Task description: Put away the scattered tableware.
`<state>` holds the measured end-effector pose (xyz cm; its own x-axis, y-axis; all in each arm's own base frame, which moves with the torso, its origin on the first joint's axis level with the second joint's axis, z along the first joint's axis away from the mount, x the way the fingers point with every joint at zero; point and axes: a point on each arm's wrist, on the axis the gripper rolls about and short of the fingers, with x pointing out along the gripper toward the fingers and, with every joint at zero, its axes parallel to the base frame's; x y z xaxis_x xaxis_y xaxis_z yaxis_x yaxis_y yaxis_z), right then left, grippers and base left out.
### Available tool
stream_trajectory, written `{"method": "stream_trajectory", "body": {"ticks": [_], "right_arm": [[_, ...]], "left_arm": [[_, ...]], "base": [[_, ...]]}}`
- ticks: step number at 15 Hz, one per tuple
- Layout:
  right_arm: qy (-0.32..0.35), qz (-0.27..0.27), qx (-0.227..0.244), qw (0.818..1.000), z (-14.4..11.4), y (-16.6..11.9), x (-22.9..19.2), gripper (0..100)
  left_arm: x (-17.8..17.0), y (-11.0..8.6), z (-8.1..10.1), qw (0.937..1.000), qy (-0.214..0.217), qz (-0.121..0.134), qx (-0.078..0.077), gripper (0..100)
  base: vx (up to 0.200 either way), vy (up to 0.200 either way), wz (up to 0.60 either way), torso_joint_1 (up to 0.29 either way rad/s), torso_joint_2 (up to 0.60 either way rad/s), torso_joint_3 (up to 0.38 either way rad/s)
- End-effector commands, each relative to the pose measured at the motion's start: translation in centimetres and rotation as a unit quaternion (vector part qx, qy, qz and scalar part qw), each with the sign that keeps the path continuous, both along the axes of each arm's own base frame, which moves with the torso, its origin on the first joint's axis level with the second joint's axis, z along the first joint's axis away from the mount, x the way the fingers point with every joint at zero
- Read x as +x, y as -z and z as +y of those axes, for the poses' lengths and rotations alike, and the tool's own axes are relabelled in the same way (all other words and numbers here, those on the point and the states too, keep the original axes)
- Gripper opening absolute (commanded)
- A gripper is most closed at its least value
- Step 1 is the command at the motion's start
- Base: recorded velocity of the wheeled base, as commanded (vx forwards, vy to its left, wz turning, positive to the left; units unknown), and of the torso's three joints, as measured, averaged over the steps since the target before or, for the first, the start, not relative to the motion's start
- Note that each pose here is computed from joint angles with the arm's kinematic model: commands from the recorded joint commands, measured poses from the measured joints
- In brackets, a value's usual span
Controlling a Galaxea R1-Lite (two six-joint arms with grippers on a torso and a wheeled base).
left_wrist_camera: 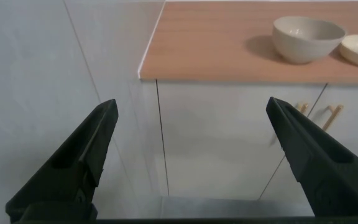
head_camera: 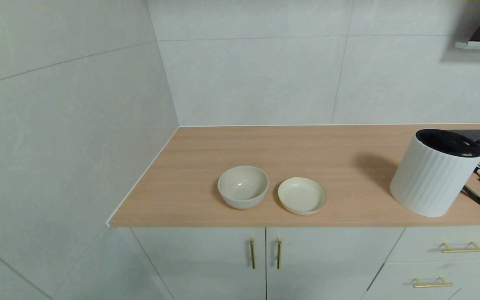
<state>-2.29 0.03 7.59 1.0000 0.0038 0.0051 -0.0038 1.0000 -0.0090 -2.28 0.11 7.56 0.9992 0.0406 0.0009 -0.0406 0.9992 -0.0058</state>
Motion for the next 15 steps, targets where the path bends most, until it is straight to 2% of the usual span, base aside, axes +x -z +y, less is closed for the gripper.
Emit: {"method": "stream_trajectory", "body": {"ticks": [1, 15], "right_arm": [[0.000, 0.000, 0.000, 1.000, 0.00, -0.01, 0.01, 100], [0.000, 0.000, 0.000, 1.000, 0.00, -0.01, 0.01, 100]], "left_arm": [[0.01, -0.01, 0.00, 1.0000, 0.000, 0.000, 0.000, 100], [0.01, -0.01, 0.00, 1.0000, 0.000, 0.000, 0.000, 100]], "base": [[0.000, 0.000, 0.00, -0.217, 0.48, 0.271], [0.000, 0.000, 0.00, -0.231, 0.53, 0.291]]}}
